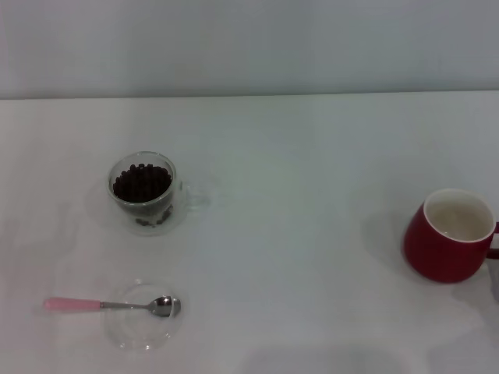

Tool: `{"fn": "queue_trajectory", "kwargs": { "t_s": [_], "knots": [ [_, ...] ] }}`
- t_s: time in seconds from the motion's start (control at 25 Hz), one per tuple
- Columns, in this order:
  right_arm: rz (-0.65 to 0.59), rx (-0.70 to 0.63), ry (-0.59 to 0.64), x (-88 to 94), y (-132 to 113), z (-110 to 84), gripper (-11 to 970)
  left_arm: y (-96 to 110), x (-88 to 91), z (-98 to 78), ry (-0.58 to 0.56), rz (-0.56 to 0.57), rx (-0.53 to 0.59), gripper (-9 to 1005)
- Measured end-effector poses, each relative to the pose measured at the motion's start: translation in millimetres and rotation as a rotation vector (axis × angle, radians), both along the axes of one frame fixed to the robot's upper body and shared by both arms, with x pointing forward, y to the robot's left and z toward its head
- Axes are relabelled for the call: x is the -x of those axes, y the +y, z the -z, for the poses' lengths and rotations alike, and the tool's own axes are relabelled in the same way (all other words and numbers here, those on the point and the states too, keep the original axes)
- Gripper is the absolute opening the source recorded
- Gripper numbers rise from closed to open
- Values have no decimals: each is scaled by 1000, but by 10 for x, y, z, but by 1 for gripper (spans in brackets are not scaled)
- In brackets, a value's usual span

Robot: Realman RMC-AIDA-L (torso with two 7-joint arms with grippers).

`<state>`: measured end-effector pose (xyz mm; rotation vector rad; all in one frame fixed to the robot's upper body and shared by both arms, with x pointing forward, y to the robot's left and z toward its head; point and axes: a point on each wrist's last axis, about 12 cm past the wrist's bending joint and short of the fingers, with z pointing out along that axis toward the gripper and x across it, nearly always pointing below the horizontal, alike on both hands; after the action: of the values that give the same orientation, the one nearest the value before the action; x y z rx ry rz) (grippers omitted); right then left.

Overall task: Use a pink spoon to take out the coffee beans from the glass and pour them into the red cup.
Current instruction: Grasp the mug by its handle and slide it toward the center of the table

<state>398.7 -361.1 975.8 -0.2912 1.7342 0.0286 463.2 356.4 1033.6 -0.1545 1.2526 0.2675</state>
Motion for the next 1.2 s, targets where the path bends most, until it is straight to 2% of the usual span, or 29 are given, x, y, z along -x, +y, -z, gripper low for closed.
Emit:
{"fn": "queue_trajectory", "kwargs": {
  "t_s": [0.04, 0.6, 0.92, 1.2],
  "knots": [
    [-4, 0, -1, -7, 4, -3, 154, -1, -3, -2, -1, 1, 0, 888],
    [-132, -69, -15, -115, 195, -49, 138, 6, -5, -10, -6, -2, -3, 888],
    [-273, -104, -26, -223, 397, -104, 138, 18, 38, -31, -31, -10, -11, 887],
    [-436, -103, -18, -323, 677, -134, 138, 32, 115, -34, -49, -21, -18, 888]
  ]
}}
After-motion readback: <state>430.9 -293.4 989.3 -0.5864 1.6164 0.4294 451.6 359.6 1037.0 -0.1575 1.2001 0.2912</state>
